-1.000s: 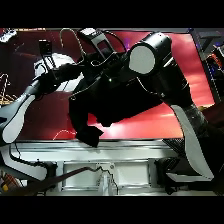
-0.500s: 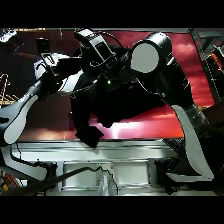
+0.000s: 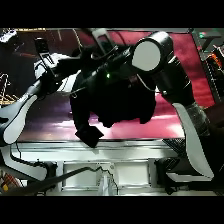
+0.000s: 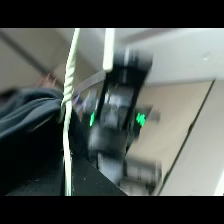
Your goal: Fold the clothes and pants, and hang the long-sleeved shirts on hangers.
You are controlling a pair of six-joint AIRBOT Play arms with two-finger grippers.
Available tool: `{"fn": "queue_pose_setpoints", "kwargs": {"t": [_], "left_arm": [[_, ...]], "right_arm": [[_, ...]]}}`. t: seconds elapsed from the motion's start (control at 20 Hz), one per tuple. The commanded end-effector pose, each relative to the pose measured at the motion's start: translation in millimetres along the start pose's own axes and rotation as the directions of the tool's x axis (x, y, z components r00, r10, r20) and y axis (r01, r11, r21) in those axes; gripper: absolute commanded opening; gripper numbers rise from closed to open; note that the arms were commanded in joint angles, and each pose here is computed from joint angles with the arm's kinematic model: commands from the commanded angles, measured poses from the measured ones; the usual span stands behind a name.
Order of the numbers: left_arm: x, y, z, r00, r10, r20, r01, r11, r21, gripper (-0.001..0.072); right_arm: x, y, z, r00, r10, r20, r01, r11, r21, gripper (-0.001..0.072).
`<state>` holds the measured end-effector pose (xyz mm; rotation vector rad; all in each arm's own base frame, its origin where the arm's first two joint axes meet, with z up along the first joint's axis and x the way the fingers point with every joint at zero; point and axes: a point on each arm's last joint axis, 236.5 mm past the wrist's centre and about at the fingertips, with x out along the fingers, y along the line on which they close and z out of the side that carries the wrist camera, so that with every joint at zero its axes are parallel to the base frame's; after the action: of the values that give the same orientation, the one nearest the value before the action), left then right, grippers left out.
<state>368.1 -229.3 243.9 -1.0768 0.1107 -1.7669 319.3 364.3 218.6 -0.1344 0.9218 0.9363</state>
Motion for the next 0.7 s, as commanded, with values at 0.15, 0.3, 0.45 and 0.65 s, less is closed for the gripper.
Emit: {"fn": "queue_pose_setpoints", "kwargs": {"t": [0.15, 0.3, 0.45, 0.65], "left_arm": [[-2.8, 11.3, -29.9, 0.991, 0.050, -0.128, -0.055, 0.998, -0.036, 0.0007], [-2.7, 11.4, -30.1, 0.990, 0.049, -0.128, -0.056, 0.997, -0.044, 0.0007], [-5.4, 11.3, -27.5, 0.991, 0.055, -0.124, -0.061, 0.997, -0.047, 0.0007], [-2.6, 7.7, -26.7, 0.991, 0.052, -0.127, -0.059, 0.997, -0.057, 0.0007]], "right_arm": [[-28.6, -90.8, 49.6, 0.959, -0.182, 0.215, 0.139, 0.970, 0.201, 0.0020], [-38.5, -118.1, 45.0, 0.953, -0.224, 0.204, 0.171, 0.954, 0.247, 0.0020], [-45.4, -134.8, 43.3, 0.946, -0.250, 0.204, 0.191, 0.943, 0.272, 0.0020], [-49.5, -164.0, 41.9, 0.933, -0.295, 0.205, 0.223, 0.923, 0.312, 0.0020]]}}
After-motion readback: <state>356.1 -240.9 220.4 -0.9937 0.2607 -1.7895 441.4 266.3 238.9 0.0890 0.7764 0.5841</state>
